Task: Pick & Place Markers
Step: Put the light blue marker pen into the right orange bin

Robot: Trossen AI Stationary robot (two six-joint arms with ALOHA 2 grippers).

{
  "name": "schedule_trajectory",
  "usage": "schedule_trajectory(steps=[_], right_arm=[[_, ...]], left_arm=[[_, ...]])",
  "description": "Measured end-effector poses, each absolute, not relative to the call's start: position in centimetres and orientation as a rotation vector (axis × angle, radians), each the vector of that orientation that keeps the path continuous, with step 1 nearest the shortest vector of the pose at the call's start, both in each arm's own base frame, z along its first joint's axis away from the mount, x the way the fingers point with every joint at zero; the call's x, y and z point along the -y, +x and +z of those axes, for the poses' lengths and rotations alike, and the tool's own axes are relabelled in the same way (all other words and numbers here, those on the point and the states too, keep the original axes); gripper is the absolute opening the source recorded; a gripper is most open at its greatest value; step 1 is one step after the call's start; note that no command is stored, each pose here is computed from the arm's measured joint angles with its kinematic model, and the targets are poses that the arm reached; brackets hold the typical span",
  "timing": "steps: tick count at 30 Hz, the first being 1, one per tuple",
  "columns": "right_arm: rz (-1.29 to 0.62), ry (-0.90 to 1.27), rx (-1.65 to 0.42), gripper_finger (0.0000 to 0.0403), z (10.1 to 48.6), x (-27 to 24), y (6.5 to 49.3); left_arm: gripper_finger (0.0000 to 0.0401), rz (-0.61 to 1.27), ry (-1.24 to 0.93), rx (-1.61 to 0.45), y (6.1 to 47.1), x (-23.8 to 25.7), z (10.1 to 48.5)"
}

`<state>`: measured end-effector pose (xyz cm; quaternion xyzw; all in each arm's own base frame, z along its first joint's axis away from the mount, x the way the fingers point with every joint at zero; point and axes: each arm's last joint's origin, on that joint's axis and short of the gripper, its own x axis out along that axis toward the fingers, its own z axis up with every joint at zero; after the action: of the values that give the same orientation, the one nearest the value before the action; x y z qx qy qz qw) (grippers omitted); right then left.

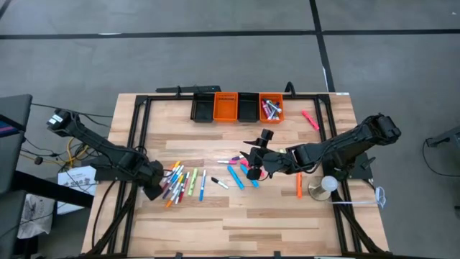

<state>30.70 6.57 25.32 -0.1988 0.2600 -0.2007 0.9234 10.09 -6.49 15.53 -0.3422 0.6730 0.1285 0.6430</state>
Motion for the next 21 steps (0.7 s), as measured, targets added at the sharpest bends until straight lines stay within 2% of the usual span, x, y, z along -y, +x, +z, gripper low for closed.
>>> schedule_trajectory(steps=[4,10,16,21], right_arm=[[-0.411,-0.408,-0.534,0.0176,25.3,-6.6,30.7],[-0.41,-0.408,-0.534,0.0178,25.3,-6.6,30.7],[-0.406,-0.413,-0.542,0.0175,25.2,-6.6,30.6],[-0.411,-0.4,-0.544,0.0179,25.2,-6.6,30.6]], left_arm=[[0.0077,0.267,-0.834,-1.565,10.1,7.1,16.3],[0.0076,0.299,-0.929,-1.488,10.7,8.4,18.8],[0.0076,0.533,-0.979,-1.531,9.1,9.3,18.6],[0.0076,0.619,-0.948,-1.464,9.0,10.0,18.1]])
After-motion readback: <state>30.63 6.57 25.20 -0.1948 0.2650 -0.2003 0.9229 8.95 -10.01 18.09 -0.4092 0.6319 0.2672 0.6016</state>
